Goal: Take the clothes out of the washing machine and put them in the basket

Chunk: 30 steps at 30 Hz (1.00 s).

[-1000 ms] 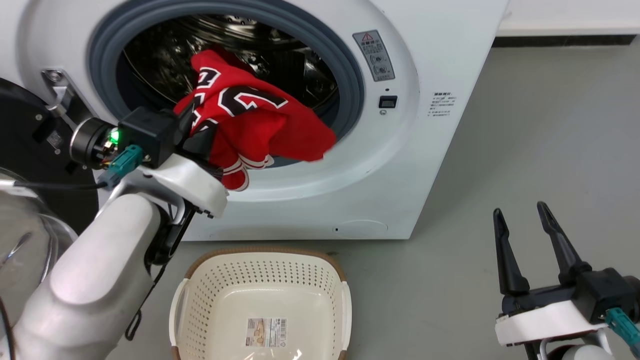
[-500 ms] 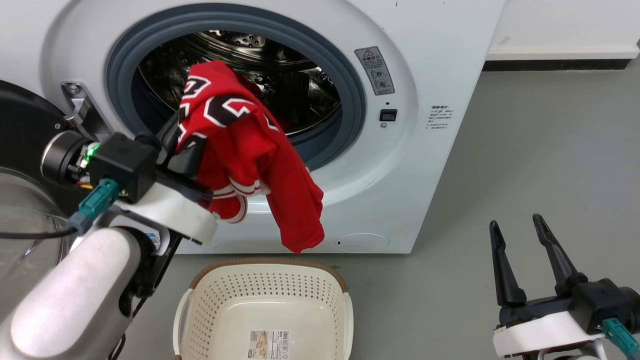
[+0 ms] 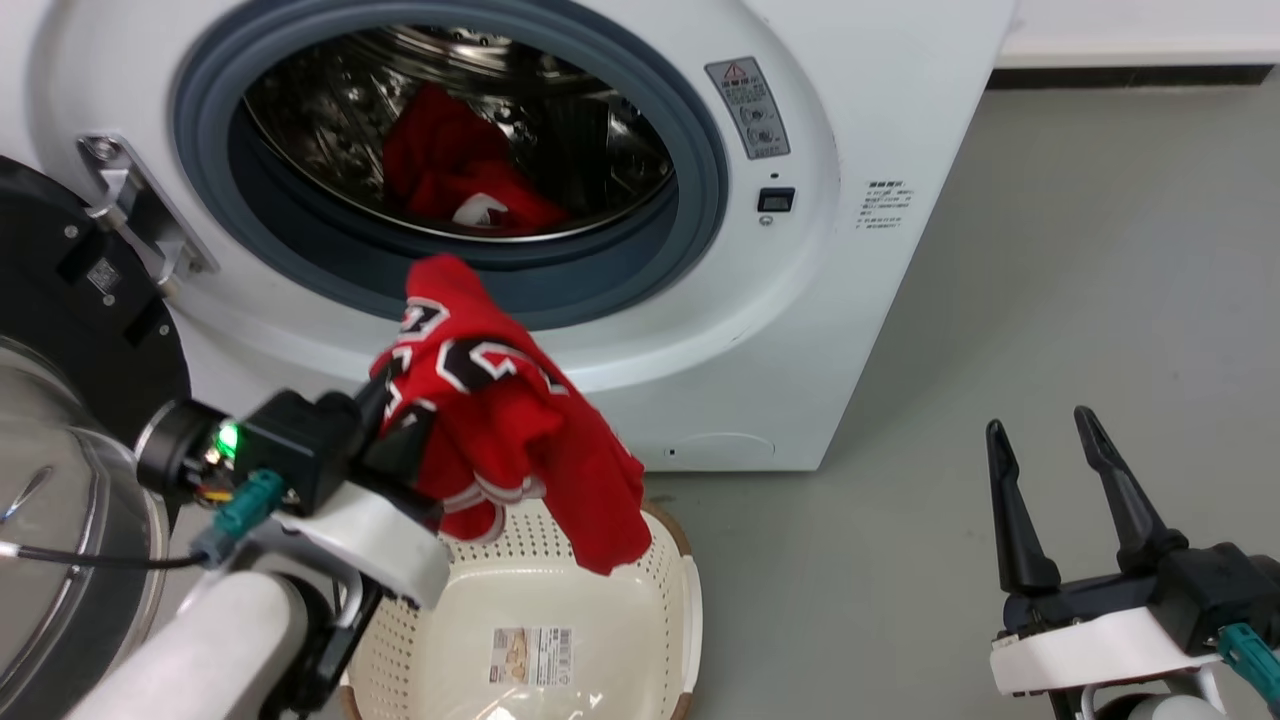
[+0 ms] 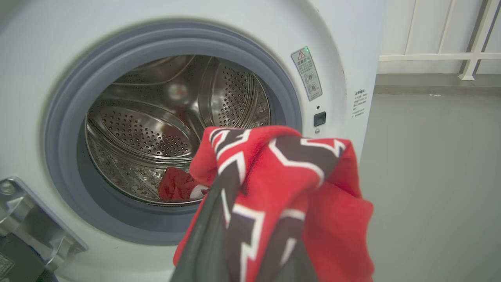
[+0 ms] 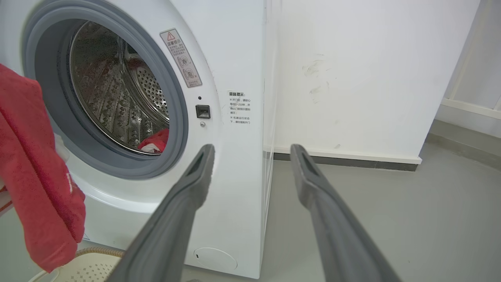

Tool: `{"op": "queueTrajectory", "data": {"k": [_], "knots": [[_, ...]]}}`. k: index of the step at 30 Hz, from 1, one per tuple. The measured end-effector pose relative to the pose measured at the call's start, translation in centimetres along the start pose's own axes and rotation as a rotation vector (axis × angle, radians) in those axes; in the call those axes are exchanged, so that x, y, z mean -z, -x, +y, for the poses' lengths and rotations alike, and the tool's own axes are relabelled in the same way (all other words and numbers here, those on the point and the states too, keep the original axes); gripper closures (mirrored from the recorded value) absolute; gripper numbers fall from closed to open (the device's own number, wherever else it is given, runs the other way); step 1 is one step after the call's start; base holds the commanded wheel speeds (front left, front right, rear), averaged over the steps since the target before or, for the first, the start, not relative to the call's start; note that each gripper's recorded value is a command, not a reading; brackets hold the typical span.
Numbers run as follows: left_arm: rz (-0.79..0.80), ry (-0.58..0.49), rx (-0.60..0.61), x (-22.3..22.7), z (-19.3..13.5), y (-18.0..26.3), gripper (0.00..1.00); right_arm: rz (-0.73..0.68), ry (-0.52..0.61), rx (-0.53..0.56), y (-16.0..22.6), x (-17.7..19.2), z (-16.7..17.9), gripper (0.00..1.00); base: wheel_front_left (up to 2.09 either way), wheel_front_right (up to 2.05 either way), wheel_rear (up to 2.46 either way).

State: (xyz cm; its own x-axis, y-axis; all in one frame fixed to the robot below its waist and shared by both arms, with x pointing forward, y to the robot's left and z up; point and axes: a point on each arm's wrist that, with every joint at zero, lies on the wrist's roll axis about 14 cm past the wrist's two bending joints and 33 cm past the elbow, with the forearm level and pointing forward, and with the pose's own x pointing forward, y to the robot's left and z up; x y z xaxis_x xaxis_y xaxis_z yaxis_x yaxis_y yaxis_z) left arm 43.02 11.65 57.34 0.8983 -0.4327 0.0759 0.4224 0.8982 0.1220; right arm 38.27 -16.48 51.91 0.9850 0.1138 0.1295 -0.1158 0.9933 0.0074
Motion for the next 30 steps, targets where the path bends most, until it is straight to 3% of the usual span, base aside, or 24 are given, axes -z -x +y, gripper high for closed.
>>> {"op": "queueTrajectory", "data": {"k": [17,26,30], "knots": [[0.521,0.230,0.050,22.1,-3.3,1.9,1.00,0.063,0.023,0.009,-4.9,4.2,-1.3,0.00,0.00,0.00,0.00],[0.746,0.269,0.100,32.0,-4.8,1.6,1.00,0.119,0.027,0.042,-7.1,8.0,-2.9,0.00,0.00,0.00,0.00],[0.898,0.231,0.158,37.8,-5.8,2.2,1.00,0.175,0.031,0.057,-7.9,11.3,-3.8,0.00,0.00,0.00,0.00]]}}
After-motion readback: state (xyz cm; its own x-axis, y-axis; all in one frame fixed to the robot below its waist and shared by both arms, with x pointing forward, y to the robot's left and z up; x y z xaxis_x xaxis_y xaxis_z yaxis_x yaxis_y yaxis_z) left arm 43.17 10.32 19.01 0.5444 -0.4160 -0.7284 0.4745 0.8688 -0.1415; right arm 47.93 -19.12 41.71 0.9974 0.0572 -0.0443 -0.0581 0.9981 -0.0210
